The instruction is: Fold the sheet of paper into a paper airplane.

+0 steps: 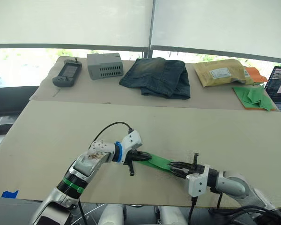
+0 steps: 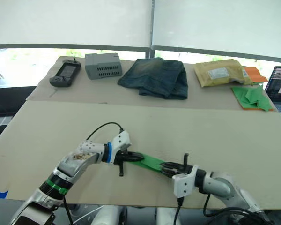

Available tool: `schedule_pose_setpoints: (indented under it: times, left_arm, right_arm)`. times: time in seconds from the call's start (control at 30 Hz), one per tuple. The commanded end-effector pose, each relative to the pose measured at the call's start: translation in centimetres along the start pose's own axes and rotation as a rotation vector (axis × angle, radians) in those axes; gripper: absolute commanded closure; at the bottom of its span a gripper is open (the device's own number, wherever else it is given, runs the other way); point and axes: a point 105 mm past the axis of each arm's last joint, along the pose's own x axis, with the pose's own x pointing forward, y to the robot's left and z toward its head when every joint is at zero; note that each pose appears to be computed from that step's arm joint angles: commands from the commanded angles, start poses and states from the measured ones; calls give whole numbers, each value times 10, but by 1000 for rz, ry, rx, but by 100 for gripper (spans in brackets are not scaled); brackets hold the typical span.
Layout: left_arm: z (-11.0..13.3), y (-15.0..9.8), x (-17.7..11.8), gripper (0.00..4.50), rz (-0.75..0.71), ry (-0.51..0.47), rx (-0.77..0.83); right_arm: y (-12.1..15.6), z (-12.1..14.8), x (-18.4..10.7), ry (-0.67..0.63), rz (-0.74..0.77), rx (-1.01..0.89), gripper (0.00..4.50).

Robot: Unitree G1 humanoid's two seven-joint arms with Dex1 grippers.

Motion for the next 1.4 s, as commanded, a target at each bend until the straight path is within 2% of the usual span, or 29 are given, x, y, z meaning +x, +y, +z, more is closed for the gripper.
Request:
schedule_pose_setpoints:
  times: [0.03,0.13,0.2,0.23,0.37,0.47,0.57,0.77,1.0,1.23,1.33,1.4]
  left_arm:
    - [-9,2,2,450,12,42,-10]
    - [-9,2,2,450,14,42,-10]
    - [-9,2,2,450,13,41,-9]
    - [-9,2,2,450,13,41,-8]
    - [-8,2,3,450,10,40,-4]
    - [-7,3,2,450,9,37,-1]
    - [-7,3,2,450,12,37,-1]
    - [-7,3,1,450,18,38,-4]
    - [-7,4,0,450,13,47,-10]
    - [-9,7,-3,450,20,51,-13]
    - [-10,7,-4,450,23,51,-15]
    - [-10,7,-5,450,22,51,-16]
  right_arm:
    - [5,-12,-17,77,67,55,262]
    - [-33,-3,-26,9,-151,502,262]
    - [-54,6,-26,-63,-223,697,262]
    - [-61,10,-24,-89,-239,768,317]
    - [-62,18,-7,-90,-190,945,448]
    - [-52,22,17,-60,-138,1003,448]
    - [-43,18,39,-19,-154,1048,448]
    - [-34,13,53,-6,-214,1185,448]
    - [-10,-6,35,105,-206,1217,448]
    - [13,-19,-1,185,-267,1262,448]
    - [12,-20,-9,184,-293,1258,448]
    - [-4,-17,-11,137,-330,1233,448]
